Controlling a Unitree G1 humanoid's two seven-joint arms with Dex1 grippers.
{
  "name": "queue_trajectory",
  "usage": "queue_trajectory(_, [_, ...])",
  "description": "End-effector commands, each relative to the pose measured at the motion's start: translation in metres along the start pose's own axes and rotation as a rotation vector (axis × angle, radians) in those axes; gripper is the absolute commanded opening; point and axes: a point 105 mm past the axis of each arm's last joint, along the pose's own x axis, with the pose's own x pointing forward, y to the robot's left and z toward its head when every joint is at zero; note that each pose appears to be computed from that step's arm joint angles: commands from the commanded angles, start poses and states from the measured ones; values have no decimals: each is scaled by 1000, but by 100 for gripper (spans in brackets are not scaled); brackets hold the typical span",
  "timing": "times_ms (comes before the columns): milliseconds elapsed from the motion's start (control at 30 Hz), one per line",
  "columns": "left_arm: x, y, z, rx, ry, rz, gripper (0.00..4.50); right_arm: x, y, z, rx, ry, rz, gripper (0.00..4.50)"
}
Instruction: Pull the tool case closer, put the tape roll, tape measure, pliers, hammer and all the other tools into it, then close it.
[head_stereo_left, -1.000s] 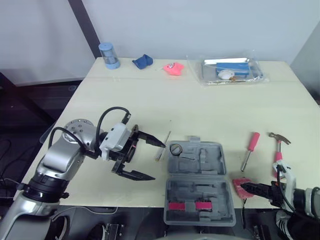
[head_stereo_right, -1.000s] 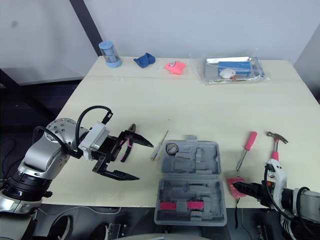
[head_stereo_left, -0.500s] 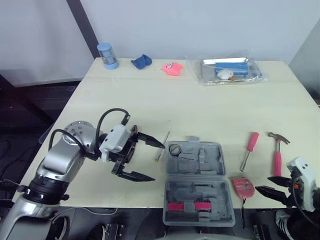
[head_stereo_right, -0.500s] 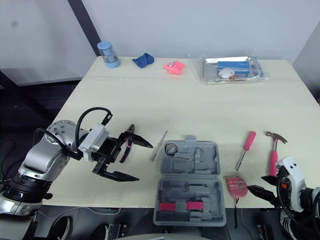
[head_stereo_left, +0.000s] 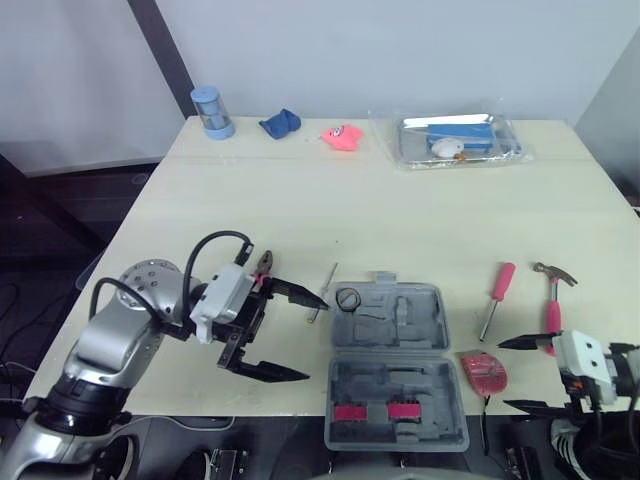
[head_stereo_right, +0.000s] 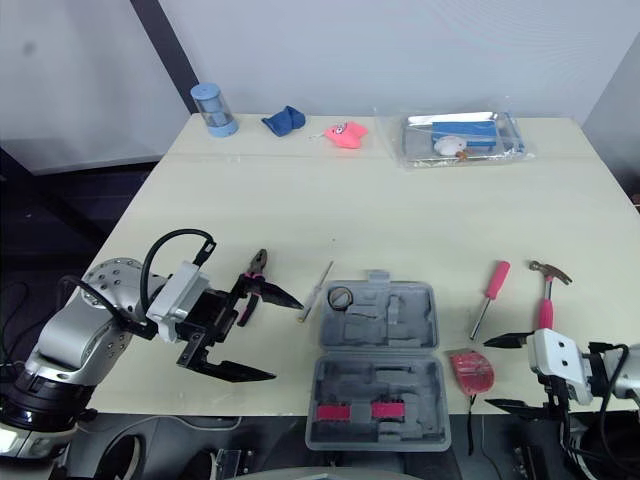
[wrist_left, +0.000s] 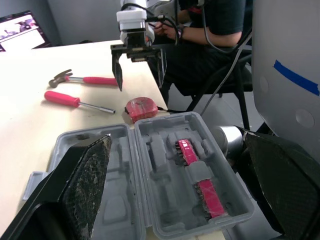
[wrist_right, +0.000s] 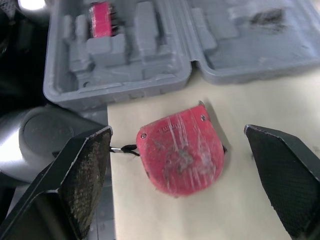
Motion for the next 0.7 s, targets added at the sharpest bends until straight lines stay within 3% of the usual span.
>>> queue_trajectory(33, [-2, -3, 7, 34, 9, 20, 450, 1, -1, -5, -46, 32, 63, 447])
queue_trajectory(700, [-8, -15, 8, 29, -17, 2, 450, 14, -16, -28, -109, 133, 103, 447])
